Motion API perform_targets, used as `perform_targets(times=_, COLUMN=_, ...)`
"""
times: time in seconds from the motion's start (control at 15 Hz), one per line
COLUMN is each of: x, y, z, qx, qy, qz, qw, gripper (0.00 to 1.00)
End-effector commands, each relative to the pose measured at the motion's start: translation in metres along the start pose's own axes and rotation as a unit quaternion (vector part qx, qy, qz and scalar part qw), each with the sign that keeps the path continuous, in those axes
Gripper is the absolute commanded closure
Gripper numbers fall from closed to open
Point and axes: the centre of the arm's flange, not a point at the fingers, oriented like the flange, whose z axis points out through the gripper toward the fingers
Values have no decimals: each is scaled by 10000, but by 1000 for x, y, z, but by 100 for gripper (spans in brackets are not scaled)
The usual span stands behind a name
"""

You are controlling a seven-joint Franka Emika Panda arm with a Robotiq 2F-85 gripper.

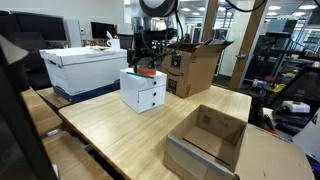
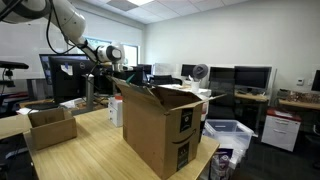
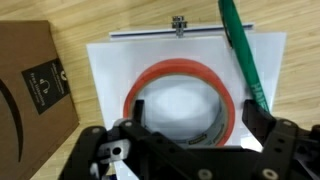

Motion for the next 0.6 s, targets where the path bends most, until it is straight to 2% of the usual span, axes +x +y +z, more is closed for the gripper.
perform_targets(times=0.0, x=-2, y=5, z=-15, qx=-17, qy=-150, qz=21, qw=9999, gripper=0)
perform_targets(times=0.53, x=3, y=11, z=-36, qx=-64, qy=-185, qz=41, qw=9998, gripper=0)
